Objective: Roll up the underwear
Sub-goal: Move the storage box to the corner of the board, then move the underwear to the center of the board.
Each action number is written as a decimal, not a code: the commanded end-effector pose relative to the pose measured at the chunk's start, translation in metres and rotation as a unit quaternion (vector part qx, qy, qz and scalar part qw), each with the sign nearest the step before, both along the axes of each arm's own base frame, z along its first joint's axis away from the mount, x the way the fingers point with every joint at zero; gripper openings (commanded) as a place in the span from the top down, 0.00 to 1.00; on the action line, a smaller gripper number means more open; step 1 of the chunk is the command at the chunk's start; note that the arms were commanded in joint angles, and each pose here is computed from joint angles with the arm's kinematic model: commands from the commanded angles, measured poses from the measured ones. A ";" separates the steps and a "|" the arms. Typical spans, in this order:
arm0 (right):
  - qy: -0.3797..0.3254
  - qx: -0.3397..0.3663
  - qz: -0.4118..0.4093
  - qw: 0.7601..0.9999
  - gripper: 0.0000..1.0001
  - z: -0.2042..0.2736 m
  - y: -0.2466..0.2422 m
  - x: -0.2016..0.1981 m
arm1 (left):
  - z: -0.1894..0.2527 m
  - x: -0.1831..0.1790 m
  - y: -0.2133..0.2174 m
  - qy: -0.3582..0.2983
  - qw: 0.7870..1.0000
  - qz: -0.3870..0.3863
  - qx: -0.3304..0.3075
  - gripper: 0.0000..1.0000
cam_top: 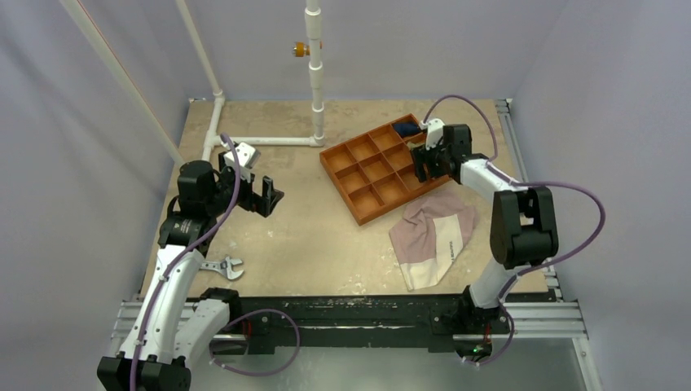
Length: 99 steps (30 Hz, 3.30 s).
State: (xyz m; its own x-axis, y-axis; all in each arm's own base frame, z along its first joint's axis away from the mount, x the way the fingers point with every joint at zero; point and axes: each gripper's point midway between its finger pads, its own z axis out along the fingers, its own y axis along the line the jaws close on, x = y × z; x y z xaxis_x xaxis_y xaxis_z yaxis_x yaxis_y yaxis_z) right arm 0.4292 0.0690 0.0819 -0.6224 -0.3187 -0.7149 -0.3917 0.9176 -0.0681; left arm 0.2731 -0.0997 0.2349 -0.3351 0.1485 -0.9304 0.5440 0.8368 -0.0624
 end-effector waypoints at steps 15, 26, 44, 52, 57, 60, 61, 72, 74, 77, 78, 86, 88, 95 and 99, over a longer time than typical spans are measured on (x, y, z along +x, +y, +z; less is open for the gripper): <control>0.042 -0.027 -0.103 0.993 0.76 -0.029 -0.038 0.025 | 0.020 0.003 -0.002 -0.024 1.000 0.001 -0.007 0.00; 0.034 0.009 -0.213 0.976 0.99 -0.023 -0.092 0.032 | 0.016 0.006 0.000 -0.019 1.000 0.005 -0.004 0.00; 0.034 0.014 -0.162 0.986 0.57 -0.013 -0.084 0.085 | 0.010 0.010 0.004 0.000 1.000 0.019 0.002 0.00; -0.046 -0.030 -0.035 0.998 0.15 0.089 -0.071 0.019 | -0.002 0.016 0.002 0.029 0.999 0.022 -0.002 0.00; -0.004 -0.063 0.051 0.997 0.15 0.076 -0.063 -0.050 | -0.003 0.014 0.001 0.029 0.999 0.016 -0.003 0.00; 0.033 -0.071 0.085 0.993 0.14 0.049 -0.058 -0.084 | -0.004 0.016 0.000 0.031 0.999 0.015 -0.004 0.00; 0.041 -0.074 0.098 0.992 0.14 0.041 -0.057 -0.094 | -0.004 0.016 0.000 0.033 0.999 0.015 -0.002 0.00; 0.097 -0.111 0.222 0.964 0.13 -0.040 -0.007 -0.119 | -0.022 0.028 0.011 0.050 0.998 0.038 0.028 0.00; 0.110 -0.112 0.239 0.958 0.16 -0.051 0.002 -0.119 | -0.026 0.031 0.013 0.056 0.997 0.041 0.034 0.00; 0.129 -0.102 0.257 0.952 0.29 -0.062 0.014 -0.112 | -0.033 0.035 0.018 0.062 0.996 0.050 0.048 0.00; 0.135 -0.097 0.263 0.950 0.35 -0.066 0.018 -0.111 | -0.035 0.035 0.019 0.065 0.995 0.053 0.052 0.00; 0.132 -0.060 0.348 0.926 0.97 -0.054 0.107 -0.105 | -0.037 0.039 0.023 0.067 0.994 0.059 0.058 0.00; 0.122 -0.041 0.378 0.917 1.00 -0.042 0.146 -0.106 | -0.035 0.039 0.024 0.065 0.994 0.063 0.060 0.00; 0.058 0.011 0.432 0.900 0.58 0.013 0.285 -0.096 | -0.034 0.040 0.031 0.065 0.992 0.078 0.073 0.00; 0.031 0.015 0.403 0.915 0.31 0.030 0.301 -0.073 | -0.033 0.041 0.038 0.060 0.990 0.089 0.089 0.00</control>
State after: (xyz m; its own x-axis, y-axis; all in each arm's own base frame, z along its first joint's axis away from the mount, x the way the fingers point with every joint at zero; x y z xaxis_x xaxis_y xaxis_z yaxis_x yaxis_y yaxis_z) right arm 0.3325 0.3579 0.0789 -0.1816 -0.7424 -0.6448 -0.9722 0.2341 0.0043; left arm 0.3059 -0.0688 0.1813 -0.5281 0.2036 -0.8244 0.3970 0.9174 -0.0277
